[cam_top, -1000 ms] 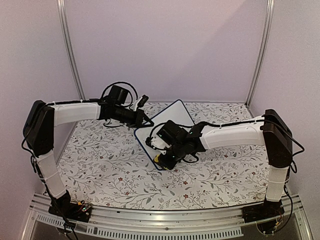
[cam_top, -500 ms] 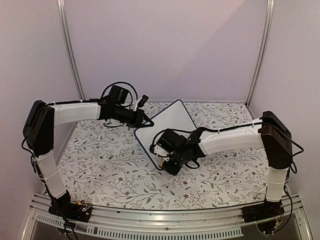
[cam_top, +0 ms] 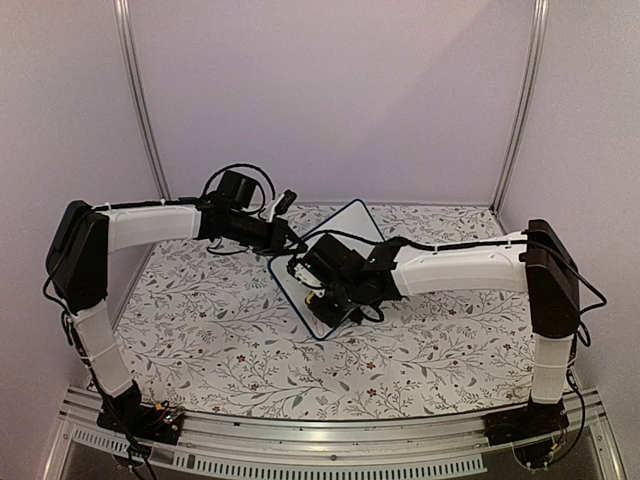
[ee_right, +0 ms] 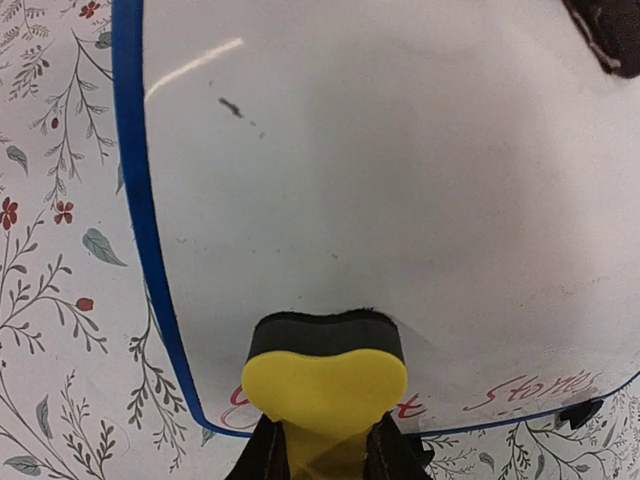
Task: Erase the whiteboard
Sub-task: Erase the whiteboard at the center of the board.
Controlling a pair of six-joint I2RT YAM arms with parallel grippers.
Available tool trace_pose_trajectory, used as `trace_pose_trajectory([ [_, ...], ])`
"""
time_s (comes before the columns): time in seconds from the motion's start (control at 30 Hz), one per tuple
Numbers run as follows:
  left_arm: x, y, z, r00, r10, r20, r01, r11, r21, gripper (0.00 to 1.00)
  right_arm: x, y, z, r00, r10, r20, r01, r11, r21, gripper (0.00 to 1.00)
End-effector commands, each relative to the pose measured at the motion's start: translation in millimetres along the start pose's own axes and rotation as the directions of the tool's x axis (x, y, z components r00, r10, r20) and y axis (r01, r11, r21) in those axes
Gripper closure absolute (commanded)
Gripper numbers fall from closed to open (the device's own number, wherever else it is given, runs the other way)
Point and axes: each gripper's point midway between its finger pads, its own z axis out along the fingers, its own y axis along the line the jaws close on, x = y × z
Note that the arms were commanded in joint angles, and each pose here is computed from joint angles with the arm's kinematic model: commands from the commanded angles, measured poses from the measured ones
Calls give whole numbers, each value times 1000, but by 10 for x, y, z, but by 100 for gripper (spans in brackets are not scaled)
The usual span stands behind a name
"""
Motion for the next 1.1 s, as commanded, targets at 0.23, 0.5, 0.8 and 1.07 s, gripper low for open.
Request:
trace_pose_trajectory([
  [0.23, 41, 44, -24, 1000, 7, -4, -7, 1000, -27, 100, 708, 201, 124, 986, -26, -162, 22, 999, -27, 81],
  [0.5, 28, 41, -30, 1000, 9, 0, -9, 1000, -29, 100, 573, 230, 115, 991, -27, -135, 25, 1000, -18, 81],
  [0.8, 30, 36, -39, 1000, 12, 0, -12, 999, -31, 100, 5, 153, 74, 999, -38, -23, 39, 999, 35, 81],
  [1.07, 15, 9, -55, 1000, 16, 3, -16, 1000, -24, 100, 250, 224, 181, 994, -54, -97, 55, 998, 8, 80],
])
